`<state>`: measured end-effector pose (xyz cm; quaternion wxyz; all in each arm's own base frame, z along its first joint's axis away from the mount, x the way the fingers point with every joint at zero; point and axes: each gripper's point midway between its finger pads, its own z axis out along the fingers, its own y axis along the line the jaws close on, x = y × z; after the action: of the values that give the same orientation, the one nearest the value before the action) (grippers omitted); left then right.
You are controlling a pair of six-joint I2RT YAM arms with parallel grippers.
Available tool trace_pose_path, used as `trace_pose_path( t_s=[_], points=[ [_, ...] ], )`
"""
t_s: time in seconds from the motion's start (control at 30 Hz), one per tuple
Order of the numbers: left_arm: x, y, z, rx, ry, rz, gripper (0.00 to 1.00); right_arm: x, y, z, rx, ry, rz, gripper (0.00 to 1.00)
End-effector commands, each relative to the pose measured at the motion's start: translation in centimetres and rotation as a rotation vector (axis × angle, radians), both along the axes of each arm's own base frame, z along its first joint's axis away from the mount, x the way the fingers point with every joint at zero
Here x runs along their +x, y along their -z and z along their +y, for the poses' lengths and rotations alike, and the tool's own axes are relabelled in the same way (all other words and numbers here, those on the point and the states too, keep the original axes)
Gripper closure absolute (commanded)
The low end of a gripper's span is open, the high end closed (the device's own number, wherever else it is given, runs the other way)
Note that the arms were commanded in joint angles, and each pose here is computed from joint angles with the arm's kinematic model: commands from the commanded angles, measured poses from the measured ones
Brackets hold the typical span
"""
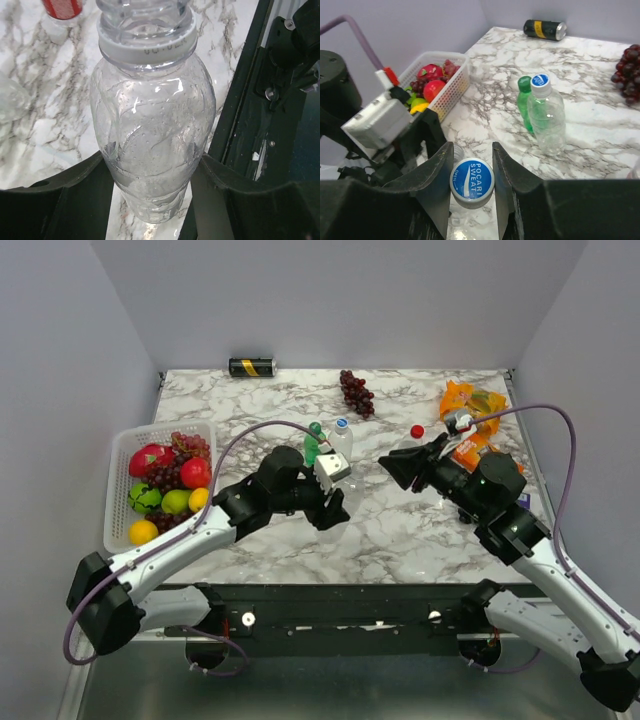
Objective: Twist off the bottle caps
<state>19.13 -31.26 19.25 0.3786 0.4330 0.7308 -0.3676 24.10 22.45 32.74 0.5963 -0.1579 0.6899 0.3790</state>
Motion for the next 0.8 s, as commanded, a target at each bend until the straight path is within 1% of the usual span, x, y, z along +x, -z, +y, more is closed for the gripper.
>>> trace_pose_path(
  t_s=[0.0, 0.1, 0.13, 0.17, 0.2, 0.23, 0.27, 0.3, 0.33, 0.37, 0.43, 0.47, 0.53, 0.6, 0.67, 0.7, 0.73, 0.77],
  points=[
    [3.0, -6.0, 3.3, -0.073, -0.147, -0.182, 0.59, 0.6, 0.0, -2.1, -0.022, 0.11, -0.012, 0.62],
    [4.4, -8.6, 6.3, -0.11, -0.268, -0.258, 0.59, 0.6, 1.4, -1.0, -0.037, 0.068, 0.02, 0.65],
    [5.4, -9.1, 7.8, -0.111, -0.337, -0.285, 0.59, 0.7, 2.0, 0.4, -0.063, 0.056, 0.028, 0.64],
    [6.5, -9.9, 10.0, -0.084, -0.442, -0.361, 0.59, 0.7, 2.3, 1.1, -0.102, 0.057, 0.01, 0.64],
    [7.2, -10.1, 11.4, -0.065, -0.516, -0.39, 0.59, 0.6, 2.6, 2.1, -0.131, 0.058, 0.006, 0.64],
    [7.8, -10.3, 12.7, -0.047, -0.574, -0.412, 0.59, 0.0, 4.0, 4.7, -0.182, 0.017, 0.021, 0.64],
    [8.2, -10.7, 14.3, -0.036, -0.648, -0.437, 0.59, -0.4, 3.6, 6.1, -0.181, -0.018, 0.016, 0.63],
    [8.8, -10.9, 15.9, -0.02, -0.727, -0.453, 0.59, -0.7, 4.2, 7.4, -0.186, -0.052, 0.031, 0.63],
    [9.3, -10.9, 17.0, -0.016, -0.773, -0.454, 0.59, -1.5, 3.6, 9.2, -0.149, -0.1, 0.013, 0.63],
    [10.1, -11.1, 19.0, -0.009, -0.843, -0.457, 0.59, -1.6, 5.0, 10.8, -0.167, -0.125, 0.037, 0.63],
    [11.0, -11.3, 20.8, -0.028, -0.905, -0.437, 0.59, -3.1, 5.4, 13.4, -0.173, -0.183, 0.033, 0.63],
    [11.9, -11.3, 23.1, -0.032, -0.984, -0.418, 0.59, -3.3, 7.2, 14.9, -0.213, -0.204, 0.052, 0.63],
    [12.4, -11.3, 24.2, -0.069, -1.013, -0.382, 0.59, -4.8, 7.4, 17.3, -0.219, -0.257, 0.048, 0.63],
    [13.1, -11.1, 26.0, -0.08, -1.063, -0.369, 0.59, -5.4, 9.6, 19.5, -0.252, -0.294, 0.077, 0.63],
    [13.4, -11.0, 26.5, -0.077, -1.075, -0.36, 0.59, -6.4, 10.5, 21.6, -0.239, -0.345, 0.087, 0.63],
    [13.4, -10.8, 26.8, -0.066, -1.083, -0.358, 0.59, -6.4, 13.2, 22.9, -0.279, -0.362, 0.118, 0.63],
    [13.4, -10.7, 26.9, -0.06, -1.087, -0.358, 0.59, -6.4, 13.2, 24.0, -0.267, -0.375, 0.117, 0.63],
    [13.5, -10.5, 27.0, -0.054, -1.091, -0.358, 0.59, -6.4, 14.5, 24.9, -0.28, -0.39, 0.133, 0.63]
  ],
)
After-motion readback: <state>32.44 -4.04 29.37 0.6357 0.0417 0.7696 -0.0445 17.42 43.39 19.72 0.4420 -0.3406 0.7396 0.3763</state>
